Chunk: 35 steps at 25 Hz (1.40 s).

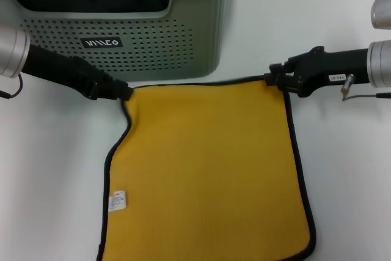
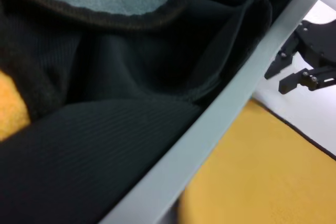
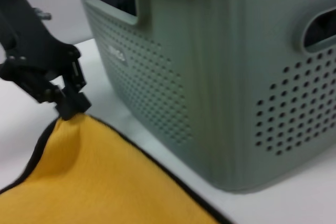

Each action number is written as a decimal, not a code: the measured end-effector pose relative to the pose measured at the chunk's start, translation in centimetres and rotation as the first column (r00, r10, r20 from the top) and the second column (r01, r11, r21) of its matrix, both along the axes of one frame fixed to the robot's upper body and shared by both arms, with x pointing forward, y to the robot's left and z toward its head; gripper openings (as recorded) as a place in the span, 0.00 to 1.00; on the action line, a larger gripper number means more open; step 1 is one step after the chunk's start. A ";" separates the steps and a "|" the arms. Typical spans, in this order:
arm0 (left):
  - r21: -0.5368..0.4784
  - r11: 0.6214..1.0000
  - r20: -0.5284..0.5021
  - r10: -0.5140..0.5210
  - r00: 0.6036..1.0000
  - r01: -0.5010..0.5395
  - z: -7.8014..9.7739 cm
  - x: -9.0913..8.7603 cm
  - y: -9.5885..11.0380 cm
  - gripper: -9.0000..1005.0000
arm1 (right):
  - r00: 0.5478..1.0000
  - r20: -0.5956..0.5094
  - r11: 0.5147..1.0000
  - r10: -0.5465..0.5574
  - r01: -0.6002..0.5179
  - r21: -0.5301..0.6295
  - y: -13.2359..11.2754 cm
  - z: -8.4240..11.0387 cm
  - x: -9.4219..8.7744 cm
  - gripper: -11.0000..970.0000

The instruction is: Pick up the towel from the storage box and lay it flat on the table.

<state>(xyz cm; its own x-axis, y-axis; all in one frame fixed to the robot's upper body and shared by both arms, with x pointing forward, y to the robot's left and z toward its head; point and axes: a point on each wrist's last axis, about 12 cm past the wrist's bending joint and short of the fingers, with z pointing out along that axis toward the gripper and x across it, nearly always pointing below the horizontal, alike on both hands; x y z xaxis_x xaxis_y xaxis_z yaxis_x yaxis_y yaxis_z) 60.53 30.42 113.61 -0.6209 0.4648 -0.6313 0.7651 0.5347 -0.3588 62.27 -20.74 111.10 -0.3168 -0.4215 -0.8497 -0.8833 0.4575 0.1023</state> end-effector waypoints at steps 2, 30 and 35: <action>0.003 1.000 0.001 0.006 1.000 -0.006 0.0 0.0 0.1 0.06 | 1.000 0.014 1.000 -0.015 0.015 -0.005 -0.1 0.0 0.2 0.08; -0.419 0.765 0.556 -0.209 0.804 0.488 -1.3 -7.2 -1.7 0.78 | 0.889 0.357 0.808 0.287 -0.425 0.408 -5.3 1.4 -12.2 0.90; -0.474 0.724 0.558 -0.194 0.807 0.501 -1.0 -7.7 -0.8 0.78 | 0.884 0.358 0.813 0.302 -0.435 0.387 -4.5 1.5 -11.3 0.90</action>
<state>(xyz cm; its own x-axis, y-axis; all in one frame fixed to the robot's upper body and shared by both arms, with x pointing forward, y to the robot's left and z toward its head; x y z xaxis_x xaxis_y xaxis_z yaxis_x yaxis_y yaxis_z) 52.83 29.57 112.62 -0.0711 0.0391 -0.9967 0.9975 0.0014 -0.0711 50.94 -25.22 112.64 0.0511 -0.0153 -0.9986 -0.9972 0.0544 -0.0518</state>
